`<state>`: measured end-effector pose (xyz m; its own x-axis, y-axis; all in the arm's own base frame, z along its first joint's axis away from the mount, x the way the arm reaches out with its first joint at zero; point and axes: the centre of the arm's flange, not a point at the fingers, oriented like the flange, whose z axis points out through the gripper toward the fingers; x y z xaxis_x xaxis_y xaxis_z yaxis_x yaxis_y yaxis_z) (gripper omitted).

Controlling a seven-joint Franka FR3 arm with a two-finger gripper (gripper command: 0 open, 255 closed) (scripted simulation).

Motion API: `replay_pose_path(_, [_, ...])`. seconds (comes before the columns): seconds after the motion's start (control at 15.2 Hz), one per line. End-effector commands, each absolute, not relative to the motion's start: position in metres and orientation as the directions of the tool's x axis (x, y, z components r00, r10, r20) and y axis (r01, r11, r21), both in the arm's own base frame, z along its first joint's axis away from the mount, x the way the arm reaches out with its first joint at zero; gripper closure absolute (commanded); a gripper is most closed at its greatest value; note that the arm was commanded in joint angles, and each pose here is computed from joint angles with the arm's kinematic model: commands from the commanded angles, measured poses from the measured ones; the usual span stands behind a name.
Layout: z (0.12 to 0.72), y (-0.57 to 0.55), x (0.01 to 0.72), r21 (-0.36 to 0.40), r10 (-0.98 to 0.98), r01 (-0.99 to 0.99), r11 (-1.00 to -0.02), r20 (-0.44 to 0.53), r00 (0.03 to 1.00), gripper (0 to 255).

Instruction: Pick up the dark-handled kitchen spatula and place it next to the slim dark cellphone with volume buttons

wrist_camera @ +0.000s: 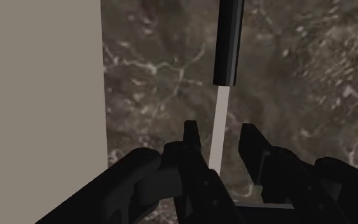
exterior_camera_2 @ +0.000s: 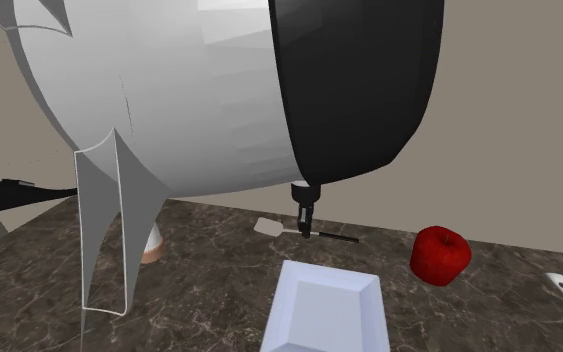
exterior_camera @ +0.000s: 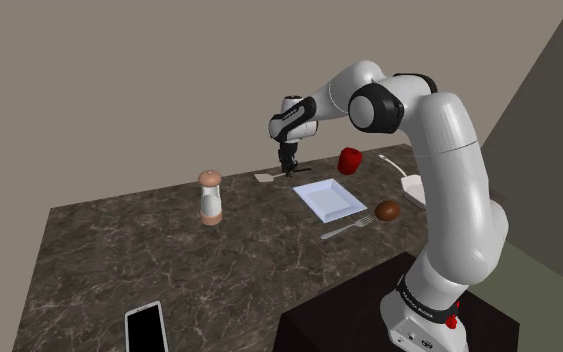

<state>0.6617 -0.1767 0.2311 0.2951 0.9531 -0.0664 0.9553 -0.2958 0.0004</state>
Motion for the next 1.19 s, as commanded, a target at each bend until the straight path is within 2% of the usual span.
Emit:
replay_pose_path(0.0, [0.231, -0.177, 0.662, 0.000, 0.953, 0.955, -0.296, -0.066, 0.295, 255])
replay_pose_path(0.46, [0.231, -0.177, 0.662, 0.000, 0.953, 0.955, -0.296, -0.066, 0.295, 255])
replay_pose_path(1.12, [0.284, -0.177, 0.662, 0.000, 0.953, 0.955, -0.296, -0.066, 0.295, 255])
